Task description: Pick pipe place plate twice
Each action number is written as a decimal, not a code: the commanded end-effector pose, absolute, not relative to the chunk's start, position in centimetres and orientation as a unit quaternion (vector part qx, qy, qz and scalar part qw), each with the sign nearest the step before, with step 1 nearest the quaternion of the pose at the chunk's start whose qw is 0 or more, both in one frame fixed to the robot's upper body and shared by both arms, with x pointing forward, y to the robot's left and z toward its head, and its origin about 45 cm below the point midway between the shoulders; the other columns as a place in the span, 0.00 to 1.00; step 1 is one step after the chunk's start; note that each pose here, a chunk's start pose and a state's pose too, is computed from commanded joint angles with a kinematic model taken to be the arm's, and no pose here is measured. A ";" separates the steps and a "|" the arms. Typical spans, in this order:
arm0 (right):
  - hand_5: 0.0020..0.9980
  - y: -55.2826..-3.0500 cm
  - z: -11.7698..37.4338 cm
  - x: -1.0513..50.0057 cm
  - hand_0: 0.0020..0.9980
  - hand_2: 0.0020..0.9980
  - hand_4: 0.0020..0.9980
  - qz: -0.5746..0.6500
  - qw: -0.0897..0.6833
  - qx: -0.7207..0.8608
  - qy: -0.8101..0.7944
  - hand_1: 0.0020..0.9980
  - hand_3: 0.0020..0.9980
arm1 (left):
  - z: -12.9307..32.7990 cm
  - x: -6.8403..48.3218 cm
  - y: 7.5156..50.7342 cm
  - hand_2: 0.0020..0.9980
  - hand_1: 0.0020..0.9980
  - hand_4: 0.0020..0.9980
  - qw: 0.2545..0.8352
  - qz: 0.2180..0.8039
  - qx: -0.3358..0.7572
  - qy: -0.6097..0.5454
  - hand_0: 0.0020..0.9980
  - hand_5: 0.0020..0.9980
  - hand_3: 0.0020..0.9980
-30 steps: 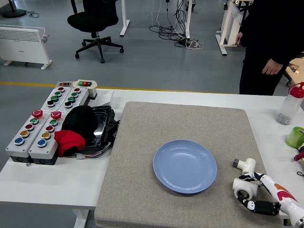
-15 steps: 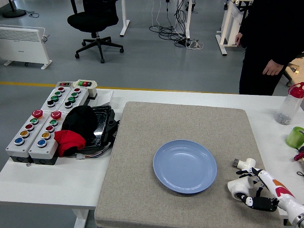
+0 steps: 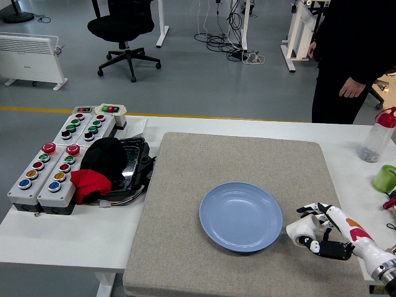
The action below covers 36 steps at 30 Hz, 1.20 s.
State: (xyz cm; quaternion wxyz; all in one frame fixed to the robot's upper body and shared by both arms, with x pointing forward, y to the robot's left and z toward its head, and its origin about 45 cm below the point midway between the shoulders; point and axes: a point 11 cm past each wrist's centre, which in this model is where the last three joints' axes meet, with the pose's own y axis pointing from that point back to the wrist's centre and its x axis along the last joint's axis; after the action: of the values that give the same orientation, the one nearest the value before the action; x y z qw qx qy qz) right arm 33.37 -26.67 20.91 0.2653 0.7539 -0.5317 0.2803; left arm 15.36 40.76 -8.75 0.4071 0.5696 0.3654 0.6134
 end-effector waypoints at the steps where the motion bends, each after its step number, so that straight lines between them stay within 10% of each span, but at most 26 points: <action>1: 0.30 -26.2 21.3 33.6 0.26 0.57 0.67 0.283 0.258 0.757 -0.530 0.42 0.70 | -8.7 15.4 40.8 0.70 0.75 0.40 0.407 0.614 0.569 0.365 0.72 1.00 0.65; 27: 0.30 -11.9 23.1 39.9 0.33 0.57 0.66 0.333 0.233 0.827 -0.388 0.47 0.70 | -8.8 15.3 40.7 0.71 0.75 0.40 0.406 0.615 0.566 0.370 0.72 1.00 0.65; 28: 0.29 -11.7 23.1 40.2 0.63 0.70 0.66 0.339 0.240 0.824 -0.385 0.67 0.76 | -8.8 15.3 40.7 0.70 0.75 0.40 0.406 0.615 0.566 0.370 0.72 1.00 0.65; 33: 0.29 -11.4 23.0 40.9 0.63 0.70 0.66 0.348 0.269 0.815 -0.378 0.67 0.76 | -8.8 15.2 40.7 0.70 0.75 0.40 0.405 0.614 0.567 0.371 0.72 1.00 0.65; 34: 0.31 -11.4 23.0 41.0 0.86 0.92 0.67 0.349 0.272 0.814 -0.377 0.84 0.84 | -8.8 15.2 40.7 0.71 0.75 0.40 0.405 0.614 0.567 0.371 0.72 1.00 0.65; 36: 0.31 -11.4 23.1 41.0 0.86 0.92 0.67 0.352 0.275 0.812 -0.376 0.84 0.84 | -8.9 15.1 40.7 0.71 0.75 0.40 0.405 0.613 0.568 0.371 0.72 1.00 0.65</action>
State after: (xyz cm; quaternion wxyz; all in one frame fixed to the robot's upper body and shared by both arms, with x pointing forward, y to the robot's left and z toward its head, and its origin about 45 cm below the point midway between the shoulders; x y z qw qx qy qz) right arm 41.04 -11.39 23.11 0.2751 0.8119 -0.3761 0.3517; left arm 15.07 40.65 -8.87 0.4055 0.5683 0.3706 0.6126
